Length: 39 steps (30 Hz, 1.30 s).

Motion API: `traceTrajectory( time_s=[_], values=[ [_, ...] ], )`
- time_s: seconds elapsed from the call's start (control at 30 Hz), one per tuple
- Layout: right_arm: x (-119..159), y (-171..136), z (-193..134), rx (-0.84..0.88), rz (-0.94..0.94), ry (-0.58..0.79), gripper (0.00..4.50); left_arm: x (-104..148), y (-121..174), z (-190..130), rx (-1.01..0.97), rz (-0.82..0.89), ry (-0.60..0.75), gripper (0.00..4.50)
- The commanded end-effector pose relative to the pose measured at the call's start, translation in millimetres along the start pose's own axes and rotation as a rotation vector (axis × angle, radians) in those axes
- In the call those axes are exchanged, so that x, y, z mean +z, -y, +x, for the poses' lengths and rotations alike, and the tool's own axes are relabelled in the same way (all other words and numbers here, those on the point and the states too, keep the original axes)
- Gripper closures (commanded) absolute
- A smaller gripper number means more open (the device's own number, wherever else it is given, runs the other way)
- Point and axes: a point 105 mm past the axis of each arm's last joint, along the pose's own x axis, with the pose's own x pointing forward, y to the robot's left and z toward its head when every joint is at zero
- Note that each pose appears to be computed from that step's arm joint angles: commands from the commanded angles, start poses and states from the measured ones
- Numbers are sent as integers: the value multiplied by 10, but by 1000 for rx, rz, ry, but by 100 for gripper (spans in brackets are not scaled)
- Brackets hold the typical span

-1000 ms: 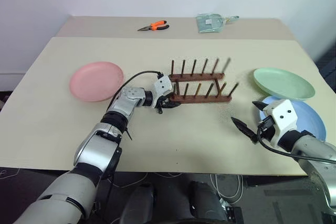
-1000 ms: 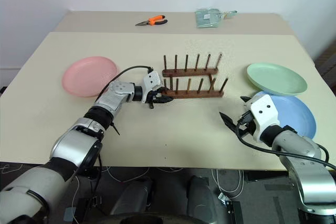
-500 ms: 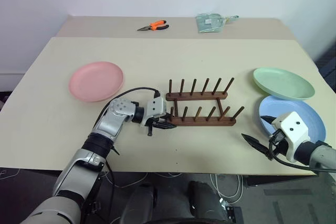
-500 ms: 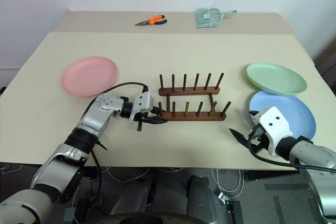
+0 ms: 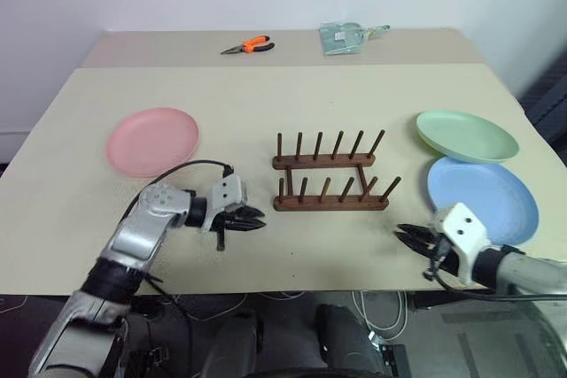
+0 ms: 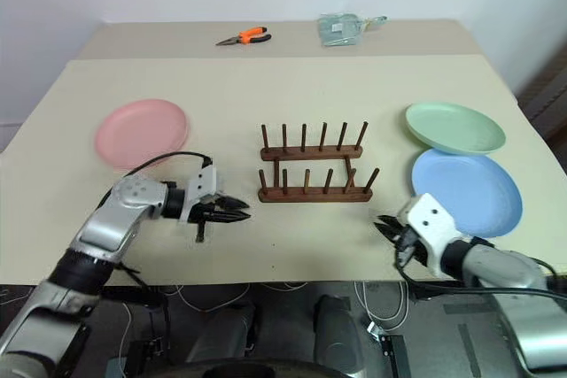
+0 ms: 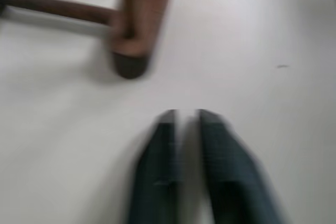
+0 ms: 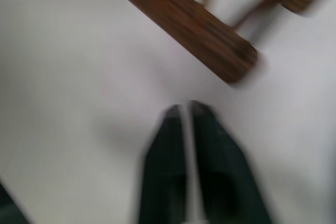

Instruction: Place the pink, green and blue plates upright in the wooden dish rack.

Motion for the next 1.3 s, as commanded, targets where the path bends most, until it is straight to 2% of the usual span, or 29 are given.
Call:
traceTrajectory(
  time_s=[0.03,0.1,0.33,0.47,0.63,0.73,0.77,0.83,0.9,0.97,1.0,1.07,1.13,1.2,1.3],
  values=[
    [31,81,143,-76,-64,4,450,78,57,231,82,5,23,445],
    [34,108,251,-106,-93,-1,450,68,8,344,166,13,22,445],
    [82,483,651,-310,-174,-18,450,96,-518,519,510,-45,35,445],
    [145,645,758,-360,-182,-4,450,156,-681,552,565,-58,58,445],
    [223,694,808,-339,-169,30,450,164,-764,549,589,-58,62,445],
    [365,583,746,-253,-139,113,365,162,-720,404,571,-62,79,450],
    [417,536,718,-222,-136,140,315,169,-705,321,566,-66,94,409],
    [532,432,657,-166,-138,191,223,233,-824,-9,666,-115,170,363],
    [607,352,619,-127,-151,217,113,321,-993,-372,811,-167,255,260],
    [651,255,623,-79,-189,225,8,422,-1280,-976,1086,-243,378,155],
    [665,216,636,-57,-197,227,6,452,-1386,-1295,1229,-293,441,106],
    [702,169,671,-24,-213,237,6,396,-1499,-1799,1468,-407,517,106],
    [749,154,706,-10,-225,251,6,246,-1511,-2097,1636,-510,521,106],
    [818,156,747,2,-241,271,6,58,-1442,-2332,1782,-605,494,106],
    [880,129,768,59,-213,292,6,-71,-1336,-2382,1813,-728,513,106]
  ],
)
